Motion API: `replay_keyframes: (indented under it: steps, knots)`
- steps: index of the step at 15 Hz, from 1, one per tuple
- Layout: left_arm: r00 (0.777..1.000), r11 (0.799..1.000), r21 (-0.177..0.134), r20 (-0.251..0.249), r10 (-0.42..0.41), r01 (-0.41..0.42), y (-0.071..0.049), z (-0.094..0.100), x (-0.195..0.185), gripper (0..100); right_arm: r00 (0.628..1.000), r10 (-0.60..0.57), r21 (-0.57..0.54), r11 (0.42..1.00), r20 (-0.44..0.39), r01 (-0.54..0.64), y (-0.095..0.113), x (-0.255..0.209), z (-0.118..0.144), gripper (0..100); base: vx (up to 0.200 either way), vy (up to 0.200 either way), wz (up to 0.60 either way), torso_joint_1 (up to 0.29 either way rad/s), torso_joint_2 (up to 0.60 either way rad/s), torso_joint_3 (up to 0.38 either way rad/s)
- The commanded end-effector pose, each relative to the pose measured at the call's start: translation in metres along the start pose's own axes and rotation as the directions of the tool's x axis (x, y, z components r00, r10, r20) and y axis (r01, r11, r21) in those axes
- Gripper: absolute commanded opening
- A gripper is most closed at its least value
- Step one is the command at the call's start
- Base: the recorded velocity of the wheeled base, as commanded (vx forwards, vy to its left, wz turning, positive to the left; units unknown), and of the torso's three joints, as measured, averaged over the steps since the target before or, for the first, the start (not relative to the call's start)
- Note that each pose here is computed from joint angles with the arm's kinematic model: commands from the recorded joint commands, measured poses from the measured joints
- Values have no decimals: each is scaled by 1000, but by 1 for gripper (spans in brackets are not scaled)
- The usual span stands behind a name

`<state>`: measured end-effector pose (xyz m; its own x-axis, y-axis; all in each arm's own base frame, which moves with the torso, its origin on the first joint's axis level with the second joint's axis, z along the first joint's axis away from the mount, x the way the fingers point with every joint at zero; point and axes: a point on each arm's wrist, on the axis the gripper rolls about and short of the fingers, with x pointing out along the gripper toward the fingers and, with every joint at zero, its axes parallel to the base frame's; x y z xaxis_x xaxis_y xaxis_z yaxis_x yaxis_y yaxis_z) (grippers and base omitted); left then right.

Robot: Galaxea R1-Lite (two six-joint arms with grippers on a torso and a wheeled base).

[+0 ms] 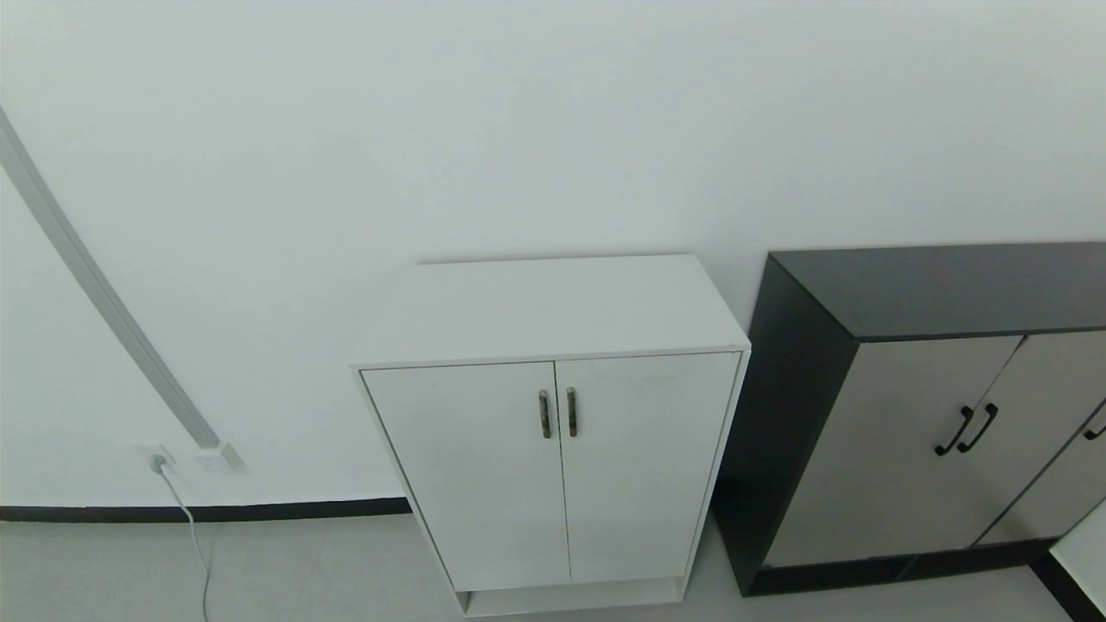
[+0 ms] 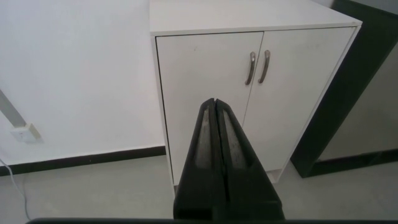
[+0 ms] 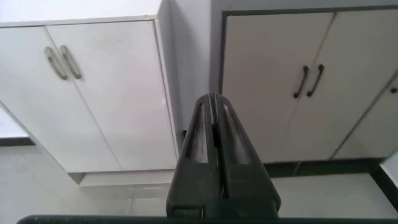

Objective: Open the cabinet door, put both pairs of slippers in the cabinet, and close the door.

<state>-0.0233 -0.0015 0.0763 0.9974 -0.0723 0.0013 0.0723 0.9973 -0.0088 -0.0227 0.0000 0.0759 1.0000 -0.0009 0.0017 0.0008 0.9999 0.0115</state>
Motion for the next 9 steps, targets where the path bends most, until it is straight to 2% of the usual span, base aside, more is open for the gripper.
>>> replay_keyframes:
  steps: [1,2,9]
  knots:
    - [1000,1000,0,-1,0,0,0,0,0,0,1000,-19,21,1000,3,19,0,0,0,0,0,0,0,0,0,0]
    - [1000,1000,1,-1,2,-2,0,0,0,0,1000,-21,58,998,6,20,0,0,1,0,0,0,0,0,0,0]
    - [1000,1000,3,-3,2,-2,0,0,0,0,1000,-19,50,999,6,19,0,0,1,0,0,0,0,0,0,0]
